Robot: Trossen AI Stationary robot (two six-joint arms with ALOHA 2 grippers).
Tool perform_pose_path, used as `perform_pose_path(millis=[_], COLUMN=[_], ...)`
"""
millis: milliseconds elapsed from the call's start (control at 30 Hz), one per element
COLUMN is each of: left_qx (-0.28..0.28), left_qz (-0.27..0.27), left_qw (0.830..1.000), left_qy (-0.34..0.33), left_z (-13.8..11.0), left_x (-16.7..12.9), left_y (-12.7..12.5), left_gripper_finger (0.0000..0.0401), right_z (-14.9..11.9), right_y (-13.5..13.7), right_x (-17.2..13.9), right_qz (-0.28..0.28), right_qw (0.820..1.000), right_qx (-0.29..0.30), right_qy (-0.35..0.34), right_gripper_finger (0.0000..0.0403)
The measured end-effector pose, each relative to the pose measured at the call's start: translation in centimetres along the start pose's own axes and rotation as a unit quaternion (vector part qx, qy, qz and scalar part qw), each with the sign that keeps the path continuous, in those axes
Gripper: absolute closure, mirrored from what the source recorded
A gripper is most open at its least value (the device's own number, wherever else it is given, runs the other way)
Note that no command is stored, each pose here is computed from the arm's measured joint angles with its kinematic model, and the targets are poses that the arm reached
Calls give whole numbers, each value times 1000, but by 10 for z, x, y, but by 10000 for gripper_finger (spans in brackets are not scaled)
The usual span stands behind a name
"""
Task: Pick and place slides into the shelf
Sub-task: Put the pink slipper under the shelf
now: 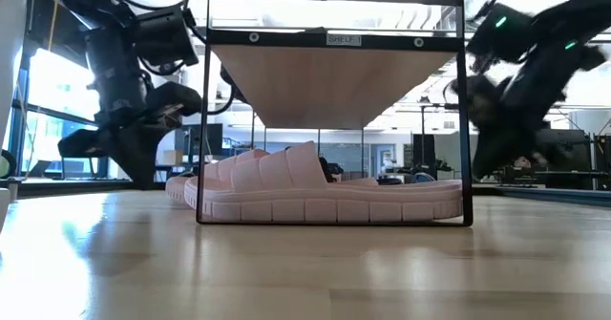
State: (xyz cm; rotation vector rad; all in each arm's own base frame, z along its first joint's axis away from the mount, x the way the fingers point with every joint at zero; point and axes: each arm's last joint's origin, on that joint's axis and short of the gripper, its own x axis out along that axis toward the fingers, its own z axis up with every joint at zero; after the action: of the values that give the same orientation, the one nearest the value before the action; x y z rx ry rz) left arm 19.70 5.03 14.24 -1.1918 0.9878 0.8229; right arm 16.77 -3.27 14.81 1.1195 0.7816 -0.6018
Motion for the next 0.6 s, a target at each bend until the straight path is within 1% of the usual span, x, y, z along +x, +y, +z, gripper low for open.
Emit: perform_pose_path(millis=[100,200,233,300,367,400,467,600], left_qx=[3,-2,-12,-25,-29,-24,-9,44], left_qz=[-15,-37,-46,-74,-118,-138,-158,-147], left_qw=[1000,999,999,997,992,990,986,986], left_qy=[-1,11,12,2,-16,-28,-51,-72], left_z=[-1,-7,-9,-12,-13,-13,-13,-13], left_x=[2,9,12,16,17,17,16,17], left_y=[2,12,17,24,26,26,28,31], left_gripper_finger=[401,401,401,401,401,401,401,401], right_z=[-21,-43,-50,-62,-71,-74,-80,-89], right_y=[12,22,24,27,27,28,28,29], right_x=[-12,-20,-22,-25,-26,-26,-27,-26], right_qz=[31,61,66,69,68,69,70,68], right_qw=[999,998,998,997,996,995,993,992], right_qx=[-7,-12,-16,-19,-24,-33,-48,-71], right_qy=[-8,-14,-17,-33,-53,-63,-79,-82], right_gripper_finger=[403,403,403,403,403,403,403,403])
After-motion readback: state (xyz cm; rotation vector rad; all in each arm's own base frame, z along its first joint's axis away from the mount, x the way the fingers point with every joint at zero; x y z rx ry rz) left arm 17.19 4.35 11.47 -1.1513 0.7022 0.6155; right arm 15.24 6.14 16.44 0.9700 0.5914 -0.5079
